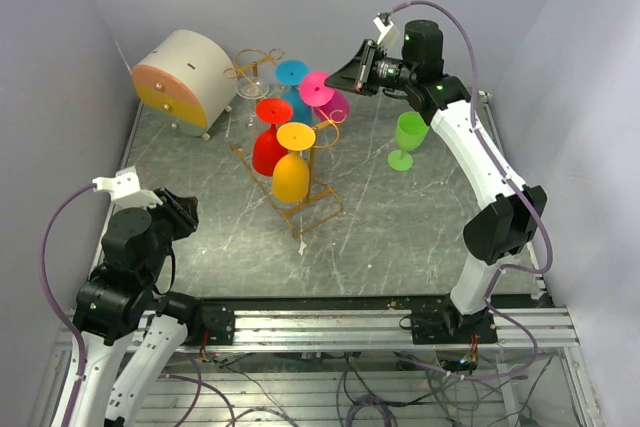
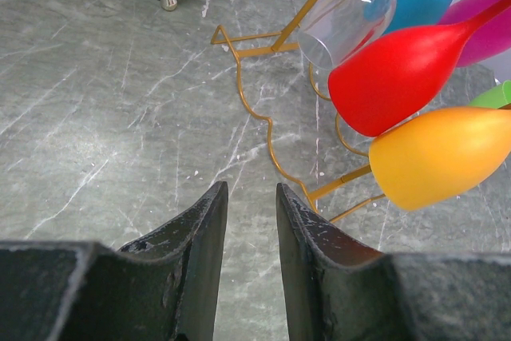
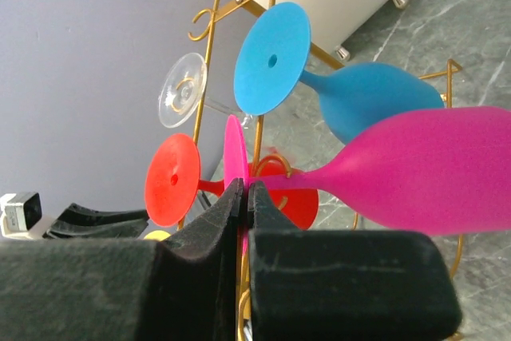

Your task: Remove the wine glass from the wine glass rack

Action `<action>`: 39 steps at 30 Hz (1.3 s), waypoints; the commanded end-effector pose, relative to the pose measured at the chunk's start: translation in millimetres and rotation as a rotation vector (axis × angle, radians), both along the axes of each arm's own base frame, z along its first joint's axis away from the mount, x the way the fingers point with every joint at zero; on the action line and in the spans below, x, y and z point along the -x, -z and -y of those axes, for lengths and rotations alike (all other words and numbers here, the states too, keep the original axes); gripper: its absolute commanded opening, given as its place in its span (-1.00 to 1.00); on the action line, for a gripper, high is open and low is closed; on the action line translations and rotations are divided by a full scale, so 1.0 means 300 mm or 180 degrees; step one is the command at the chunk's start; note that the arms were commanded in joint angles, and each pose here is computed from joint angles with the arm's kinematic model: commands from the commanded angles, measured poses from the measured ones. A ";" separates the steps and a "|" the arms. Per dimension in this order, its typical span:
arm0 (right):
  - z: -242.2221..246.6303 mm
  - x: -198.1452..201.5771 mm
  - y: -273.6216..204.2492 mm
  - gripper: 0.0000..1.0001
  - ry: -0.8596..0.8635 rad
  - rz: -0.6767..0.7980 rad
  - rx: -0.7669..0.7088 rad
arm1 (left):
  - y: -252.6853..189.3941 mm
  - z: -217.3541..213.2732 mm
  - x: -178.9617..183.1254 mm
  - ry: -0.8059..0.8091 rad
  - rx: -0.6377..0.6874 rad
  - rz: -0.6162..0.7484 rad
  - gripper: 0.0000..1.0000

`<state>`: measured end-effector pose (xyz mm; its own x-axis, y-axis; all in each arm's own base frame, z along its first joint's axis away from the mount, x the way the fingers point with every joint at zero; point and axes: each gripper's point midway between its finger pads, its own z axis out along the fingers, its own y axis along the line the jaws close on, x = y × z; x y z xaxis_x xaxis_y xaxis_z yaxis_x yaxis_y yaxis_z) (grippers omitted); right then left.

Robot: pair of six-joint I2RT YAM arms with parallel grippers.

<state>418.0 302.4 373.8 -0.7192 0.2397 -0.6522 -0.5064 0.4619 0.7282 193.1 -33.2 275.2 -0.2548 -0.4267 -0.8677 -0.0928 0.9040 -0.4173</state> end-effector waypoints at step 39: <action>0.093 0.561 -0.500 -1.00 0.0480 0.4699 0.1017 | -0.815 0.635 -0.122 0.2635 0.2785 -0.0444 0.29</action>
<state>259.2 266.1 521.2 0.4784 0.0280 -0.8777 -0.6918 0.6277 -0.3570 257.4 -186.9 510.8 -0.5500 -0.6320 -0.5459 0.3503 0.4188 -0.8378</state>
